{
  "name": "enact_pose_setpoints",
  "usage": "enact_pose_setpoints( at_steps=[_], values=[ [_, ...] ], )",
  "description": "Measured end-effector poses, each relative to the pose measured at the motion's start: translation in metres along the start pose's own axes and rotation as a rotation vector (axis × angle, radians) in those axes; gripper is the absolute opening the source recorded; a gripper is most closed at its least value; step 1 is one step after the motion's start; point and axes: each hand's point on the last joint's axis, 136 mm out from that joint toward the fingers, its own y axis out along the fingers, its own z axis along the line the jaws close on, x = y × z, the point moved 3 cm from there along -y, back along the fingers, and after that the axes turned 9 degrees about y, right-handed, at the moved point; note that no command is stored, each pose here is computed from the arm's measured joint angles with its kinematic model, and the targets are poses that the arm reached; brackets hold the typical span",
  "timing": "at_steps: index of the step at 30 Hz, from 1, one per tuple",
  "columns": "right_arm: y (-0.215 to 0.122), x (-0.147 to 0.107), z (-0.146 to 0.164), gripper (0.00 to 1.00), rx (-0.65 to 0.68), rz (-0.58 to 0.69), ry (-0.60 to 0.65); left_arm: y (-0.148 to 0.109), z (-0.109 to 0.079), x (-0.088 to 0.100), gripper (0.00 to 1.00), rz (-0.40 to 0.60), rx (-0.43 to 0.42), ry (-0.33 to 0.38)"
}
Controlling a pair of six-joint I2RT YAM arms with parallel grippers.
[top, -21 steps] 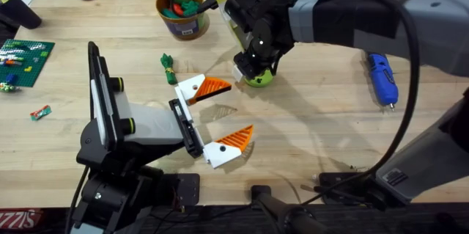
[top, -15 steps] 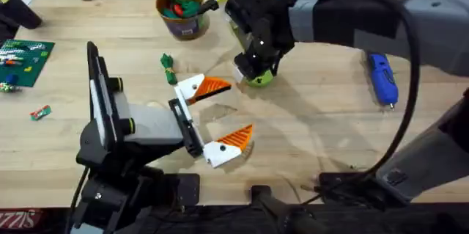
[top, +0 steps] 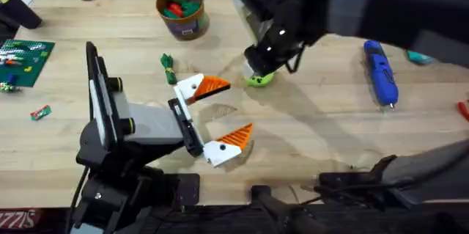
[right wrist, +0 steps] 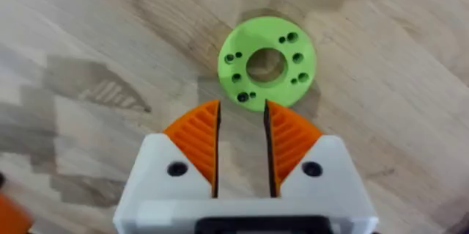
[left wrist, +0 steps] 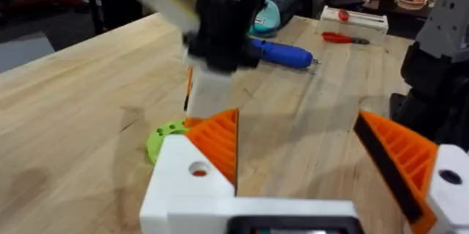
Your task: Pick up the gripper from the table and insert it into the empty holder that is missing its gripper. Then pick up a screw, insert it into the mounting hole, and use the screwdriver to tighten it. Finally, clean up the table by picking up the vegetable and placing it into the bucket.
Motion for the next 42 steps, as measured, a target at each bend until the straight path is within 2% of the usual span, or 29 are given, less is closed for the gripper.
enact_pose_setpoints(
  at_steps=[3, 6, 10, 14, 19, 23, 42],
  values=[
    [-0.043, -0.008, -0.003, 0.342, 0.018, -0.062, 0.047, 0.000, 0.000, 0.000, 0.983, 0.000, 0.000, 0.000],
    [-0.066, -0.019, -0.008, 0.342, 0.019, -0.081, 0.083, 0.000, 0.000, 0.000, 0.983, 0.000, 0.000, 0.000],
    [-0.079, -0.013, -0.010, 0.342, 0.034, -0.183, 0.114, 0.000, 0.000, 0.000, 0.983, 0.000, 0.001, 0.000],
    [-0.047, -0.008, -0.005, 0.342, 0.066, -0.231, 0.129, 0.000, 0.001, 0.000, 0.983, 0.000, 0.004, 0.000],
    [0.017, -0.026, -0.002, 0.342, 0.063, -0.100, 0.124, 0.000, 0.001, 0.000, 0.983, 0.001, 0.009, 0.001],
    [0.041, -0.027, -0.001, 0.342, 0.061, -0.057, 0.121, 0.000, 0.002, 0.000, 0.983, 0.001, 0.013, 0.001],
    [0.050, -0.021, 0.000, 0.342, 0.052, -0.074, 0.099, 0.000, 0.002, 0.000, 0.983, 0.001, 0.016, 0.001]
  ],
)
